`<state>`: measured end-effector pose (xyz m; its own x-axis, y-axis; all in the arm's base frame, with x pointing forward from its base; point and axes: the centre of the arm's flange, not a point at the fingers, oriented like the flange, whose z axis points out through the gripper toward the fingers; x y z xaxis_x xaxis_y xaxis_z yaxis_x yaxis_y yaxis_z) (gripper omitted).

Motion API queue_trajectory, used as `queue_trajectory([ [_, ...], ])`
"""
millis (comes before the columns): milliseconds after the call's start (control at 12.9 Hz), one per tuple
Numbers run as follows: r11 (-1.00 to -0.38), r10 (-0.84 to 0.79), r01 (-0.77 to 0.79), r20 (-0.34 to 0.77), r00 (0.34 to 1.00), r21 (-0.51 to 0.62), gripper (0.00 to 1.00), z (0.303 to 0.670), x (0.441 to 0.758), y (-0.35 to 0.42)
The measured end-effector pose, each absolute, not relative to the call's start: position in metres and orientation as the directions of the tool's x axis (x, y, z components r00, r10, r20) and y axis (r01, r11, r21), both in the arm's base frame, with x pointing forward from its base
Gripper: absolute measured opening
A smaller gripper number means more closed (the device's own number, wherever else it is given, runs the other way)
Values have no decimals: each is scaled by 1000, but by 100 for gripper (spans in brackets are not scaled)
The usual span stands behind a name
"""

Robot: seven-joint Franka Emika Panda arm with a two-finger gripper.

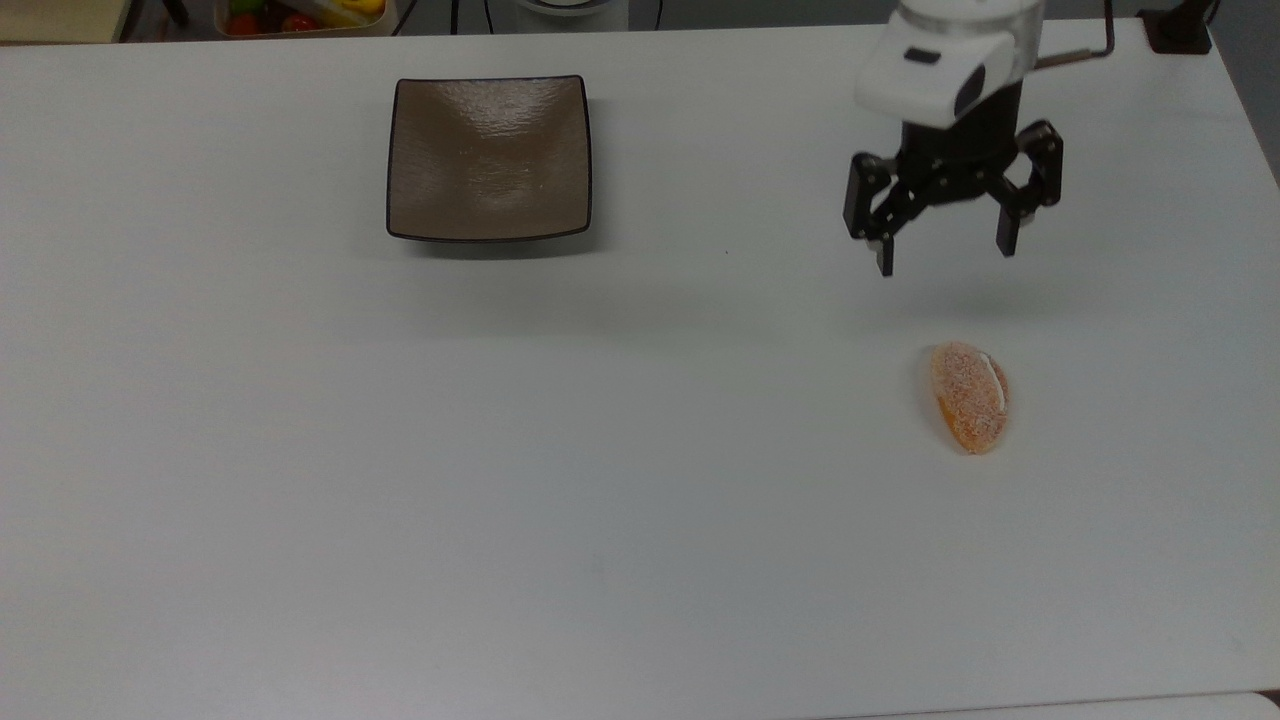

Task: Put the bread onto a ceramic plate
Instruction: 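Move the open gripper over the orange bread roll, then lower the gripper onto the bread roll and close on it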

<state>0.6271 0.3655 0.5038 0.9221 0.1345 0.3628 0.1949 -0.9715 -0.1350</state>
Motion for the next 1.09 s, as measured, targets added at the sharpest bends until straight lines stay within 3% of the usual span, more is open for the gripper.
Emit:
queue_trajectory([
  [311, -966, 166, 225, 357, 919, -130, 100, 445, 633, 396],
  [1087, -958, 210, 268, 378, 902, -106, 100, 359, 641, 440],
])
